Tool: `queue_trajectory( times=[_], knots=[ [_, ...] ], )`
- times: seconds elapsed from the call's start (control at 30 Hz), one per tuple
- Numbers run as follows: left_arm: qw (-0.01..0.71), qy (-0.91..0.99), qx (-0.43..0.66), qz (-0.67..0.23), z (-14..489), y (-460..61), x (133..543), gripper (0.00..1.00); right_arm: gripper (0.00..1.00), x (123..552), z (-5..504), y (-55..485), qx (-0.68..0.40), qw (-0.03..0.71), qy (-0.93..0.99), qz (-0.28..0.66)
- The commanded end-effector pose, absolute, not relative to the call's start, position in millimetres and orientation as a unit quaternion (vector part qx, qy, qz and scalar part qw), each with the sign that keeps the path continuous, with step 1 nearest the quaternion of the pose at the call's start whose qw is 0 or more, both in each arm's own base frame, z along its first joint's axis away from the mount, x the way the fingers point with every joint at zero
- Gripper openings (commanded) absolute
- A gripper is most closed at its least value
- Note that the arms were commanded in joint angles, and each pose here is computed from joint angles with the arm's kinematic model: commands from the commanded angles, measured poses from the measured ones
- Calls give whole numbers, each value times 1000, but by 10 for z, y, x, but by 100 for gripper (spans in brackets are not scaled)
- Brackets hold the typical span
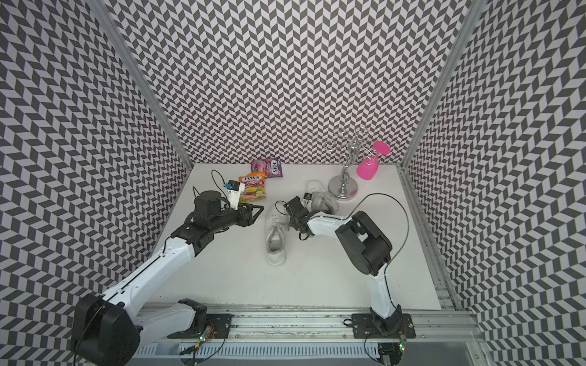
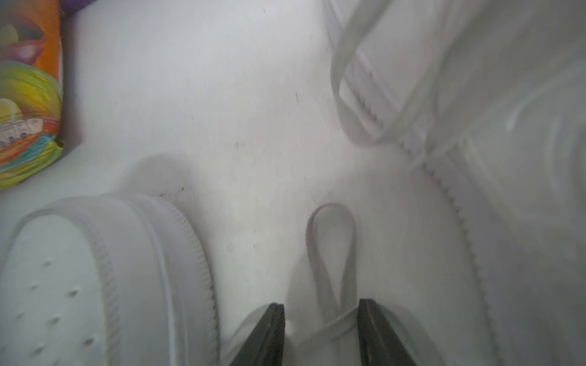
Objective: Tie the shoes
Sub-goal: Cross the shoelace with the shoelace.
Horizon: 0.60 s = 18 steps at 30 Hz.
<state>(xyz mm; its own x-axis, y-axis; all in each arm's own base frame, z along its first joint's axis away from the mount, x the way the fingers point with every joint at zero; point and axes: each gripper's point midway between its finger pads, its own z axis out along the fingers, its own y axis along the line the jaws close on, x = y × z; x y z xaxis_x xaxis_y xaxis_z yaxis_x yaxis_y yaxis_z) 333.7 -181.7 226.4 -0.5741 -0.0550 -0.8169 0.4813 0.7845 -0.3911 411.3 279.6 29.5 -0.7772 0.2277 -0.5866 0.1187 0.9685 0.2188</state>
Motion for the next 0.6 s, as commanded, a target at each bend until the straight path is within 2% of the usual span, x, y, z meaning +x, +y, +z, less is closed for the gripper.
queue_trajectory(
  times=[0.0, 0.07, 0.17, 0.37, 0.57],
  knots=[
    [453, 830, 131, -298, 2302, -1802, 3369, 63, 39, 4107, 174, 2778, 74, 308, 946, 64],
    [454, 829, 132, -299, 2310, -1806, 3368, 63, 21, 4096, 207, 2770, 74, 309, 946, 65],
    [459, 823, 139, -304, 2348, -1826, 3359, 63, 2, 4135, 540, 2797, 70, 337, 935, 86],
    [472, 800, 165, -332, 2501, -1924, 3313, 62, 0, 4135, 1540, 2863, 34, 423, 891, 164],
    [482, 762, 209, -378, 2669, -2133, 3211, 62, 0, 4042, 2281, 2894, 4, 465, 857, 222]
  ],
)
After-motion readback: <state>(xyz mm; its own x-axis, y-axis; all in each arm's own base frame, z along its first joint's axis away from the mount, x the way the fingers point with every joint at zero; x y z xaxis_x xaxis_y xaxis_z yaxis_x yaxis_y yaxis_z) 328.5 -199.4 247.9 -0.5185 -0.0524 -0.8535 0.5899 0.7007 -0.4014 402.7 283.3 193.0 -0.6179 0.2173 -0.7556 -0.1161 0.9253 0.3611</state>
